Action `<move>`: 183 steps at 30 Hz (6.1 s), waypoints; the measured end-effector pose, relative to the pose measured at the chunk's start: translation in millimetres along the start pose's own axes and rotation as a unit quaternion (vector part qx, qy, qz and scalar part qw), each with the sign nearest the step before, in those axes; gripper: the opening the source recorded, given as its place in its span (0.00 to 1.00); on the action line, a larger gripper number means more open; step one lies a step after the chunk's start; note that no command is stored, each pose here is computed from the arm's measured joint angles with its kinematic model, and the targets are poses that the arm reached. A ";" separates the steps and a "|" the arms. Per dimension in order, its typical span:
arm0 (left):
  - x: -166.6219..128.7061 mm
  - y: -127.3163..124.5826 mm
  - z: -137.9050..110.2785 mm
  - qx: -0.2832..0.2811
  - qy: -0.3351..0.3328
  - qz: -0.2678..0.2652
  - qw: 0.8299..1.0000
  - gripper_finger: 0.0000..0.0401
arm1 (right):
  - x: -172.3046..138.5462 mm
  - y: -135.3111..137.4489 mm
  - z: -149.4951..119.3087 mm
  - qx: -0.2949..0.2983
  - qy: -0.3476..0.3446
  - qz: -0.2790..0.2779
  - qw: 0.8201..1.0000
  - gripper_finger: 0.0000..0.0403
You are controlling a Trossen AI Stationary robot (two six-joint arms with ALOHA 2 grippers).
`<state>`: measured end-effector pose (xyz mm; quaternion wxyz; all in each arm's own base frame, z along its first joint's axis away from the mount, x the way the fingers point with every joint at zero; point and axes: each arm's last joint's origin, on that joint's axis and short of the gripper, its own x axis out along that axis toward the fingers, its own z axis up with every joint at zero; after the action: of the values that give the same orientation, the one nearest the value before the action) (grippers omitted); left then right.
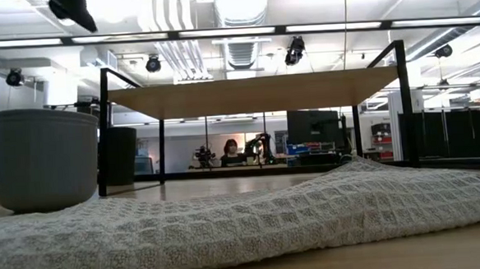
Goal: Stack small to large cups/mugs on shelf
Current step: Put the gray mug on the shelf
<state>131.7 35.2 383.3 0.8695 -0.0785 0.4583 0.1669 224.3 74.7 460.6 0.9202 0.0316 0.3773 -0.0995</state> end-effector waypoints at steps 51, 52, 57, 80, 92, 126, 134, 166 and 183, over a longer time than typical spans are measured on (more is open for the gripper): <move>115.5 -104.0 -64.4 -0.213 0.173 -0.063 0.959 0.16 | 6.1 1.3 -3.5 -0.007 0.012 -0.005 1.000 0.37; 117.5 -104.5 -65.2 -0.212 0.177 -0.060 0.959 0.16 | 6.1 1.3 -3.5 -0.007 0.012 -0.005 1.000 0.37; 130.4 -110.4 -65.5 -0.206 0.192 -0.046 0.958 0.16 | 6.1 1.4 -3.5 -0.010 0.012 -0.005 1.000 0.37; 145.8 -119.4 -63.9 -0.187 0.210 -0.040 0.959 0.01 | 6.1 1.3 -3.5 -0.011 0.012 -0.005 1.000 0.37; 111.9 -125.7 -33.8 -0.200 0.200 -0.097 0.954 0.00 | 6.1 1.4 -3.5 -0.011 0.012 -0.005 1.000 0.37; 11.1 -89.6 98.5 0.090 -0.010 0.031 0.995 0.00 | 6.3 0.7 -2.7 -0.005 0.008 -0.009 1.000 0.37; 22.9 -96.9 131.1 0.250 -0.024 0.008 0.968 0.00 | 6.5 0.7 -1.9 -0.049 0.005 -0.009 0.999 0.37; 5.0 -113.1 168.4 0.354 -0.174 -0.093 0.914 0.00 | 52.2 -11.6 42.3 -0.120 -0.078 0.057 0.988 0.37; 4.2 -113.7 170.5 0.354 -0.185 -0.093 0.912 0.00 | 70.0 -10.3 51.0 -0.132 -0.087 0.080 0.984 0.36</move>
<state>306.5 -20.5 474.8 0.9211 0.2247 0.3085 -0.0764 306.0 46.6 448.1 0.9506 -0.0686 0.3019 0.0224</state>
